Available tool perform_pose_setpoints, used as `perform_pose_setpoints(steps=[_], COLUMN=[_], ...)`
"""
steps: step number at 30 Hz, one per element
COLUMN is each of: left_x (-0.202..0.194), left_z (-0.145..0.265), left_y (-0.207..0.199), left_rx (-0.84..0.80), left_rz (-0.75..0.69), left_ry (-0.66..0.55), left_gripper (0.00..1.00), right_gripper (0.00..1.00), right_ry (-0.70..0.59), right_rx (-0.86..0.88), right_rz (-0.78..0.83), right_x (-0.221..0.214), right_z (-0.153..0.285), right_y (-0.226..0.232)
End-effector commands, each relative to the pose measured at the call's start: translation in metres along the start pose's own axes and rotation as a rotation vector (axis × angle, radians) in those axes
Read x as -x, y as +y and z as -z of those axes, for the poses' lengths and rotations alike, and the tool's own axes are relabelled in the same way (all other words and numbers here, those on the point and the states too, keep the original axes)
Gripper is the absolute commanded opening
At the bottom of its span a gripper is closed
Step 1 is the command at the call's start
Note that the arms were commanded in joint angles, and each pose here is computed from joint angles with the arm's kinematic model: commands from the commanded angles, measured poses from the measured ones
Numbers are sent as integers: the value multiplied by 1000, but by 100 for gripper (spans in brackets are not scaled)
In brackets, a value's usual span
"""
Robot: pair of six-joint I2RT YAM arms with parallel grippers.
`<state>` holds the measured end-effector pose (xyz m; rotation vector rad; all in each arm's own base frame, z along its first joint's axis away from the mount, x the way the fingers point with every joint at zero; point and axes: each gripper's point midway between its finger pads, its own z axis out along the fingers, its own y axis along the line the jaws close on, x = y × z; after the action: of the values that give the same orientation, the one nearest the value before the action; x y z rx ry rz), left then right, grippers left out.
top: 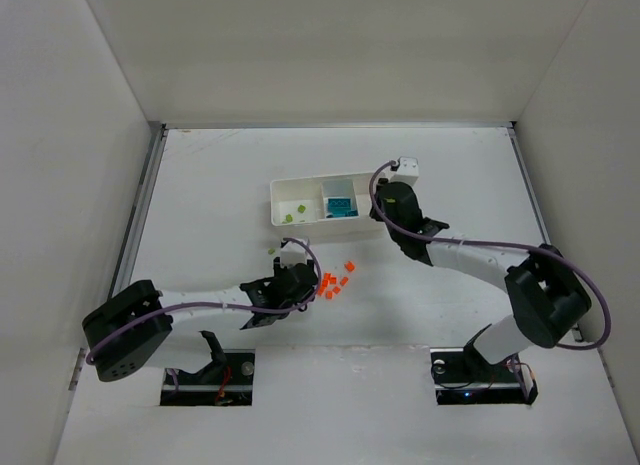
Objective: Sort the legos into containers by color
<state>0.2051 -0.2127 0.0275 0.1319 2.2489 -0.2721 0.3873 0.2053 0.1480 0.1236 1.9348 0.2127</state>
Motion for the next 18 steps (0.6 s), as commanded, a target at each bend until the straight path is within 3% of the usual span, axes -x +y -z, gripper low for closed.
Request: perform_pose_setpoints(steps=[1,6,12,18], left_x=[2,1,1,-1], left_z=[3,1,-3,-7], left_y=[0,3,0,0], left_rx=[-13,-5,-8,-7], left_rz=[21,28,22,24], left_ry=[-16,-13,-10,-3], left_gripper=[41,41,41,38], right_gripper=[30,42,49,46], right_ry=[-47,-62,-82,-102], right_rx=[28,21,24,53], right_rz=[-12,-5,-11,-38], right_x=[22,26,33,29], right_z=[-13,-13,-5,25], right_y=[12,13,10,13])
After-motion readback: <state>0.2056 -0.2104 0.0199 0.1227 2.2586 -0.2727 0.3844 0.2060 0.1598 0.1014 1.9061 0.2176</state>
